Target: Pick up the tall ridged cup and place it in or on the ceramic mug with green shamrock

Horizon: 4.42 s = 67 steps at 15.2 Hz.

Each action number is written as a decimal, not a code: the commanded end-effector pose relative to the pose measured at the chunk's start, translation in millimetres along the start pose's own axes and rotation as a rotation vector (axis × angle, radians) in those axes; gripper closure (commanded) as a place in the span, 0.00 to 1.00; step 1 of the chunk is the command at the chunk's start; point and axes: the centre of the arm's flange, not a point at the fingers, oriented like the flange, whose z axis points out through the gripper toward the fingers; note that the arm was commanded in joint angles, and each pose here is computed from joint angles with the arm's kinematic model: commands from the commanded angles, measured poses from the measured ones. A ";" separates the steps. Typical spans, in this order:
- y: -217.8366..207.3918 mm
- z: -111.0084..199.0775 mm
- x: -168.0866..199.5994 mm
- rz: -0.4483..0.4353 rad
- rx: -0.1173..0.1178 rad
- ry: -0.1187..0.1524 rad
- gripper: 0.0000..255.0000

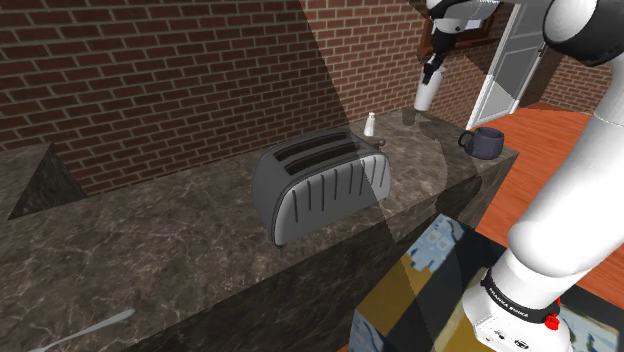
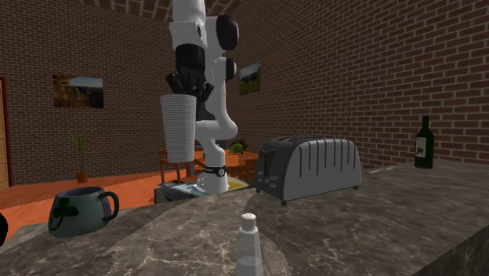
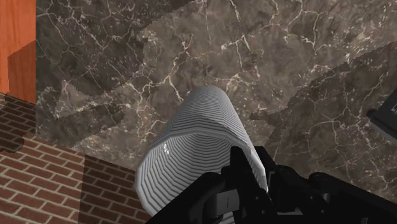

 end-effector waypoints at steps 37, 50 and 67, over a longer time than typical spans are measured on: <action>154.2 34.6 -219.4 -0.002 0.000 0.000 1.00; 151.4 60.2 -224.2 -0.002 0.000 0.000 1.00; 151.4 10.2 -224.2 -0.002 0.000 0.000 0.00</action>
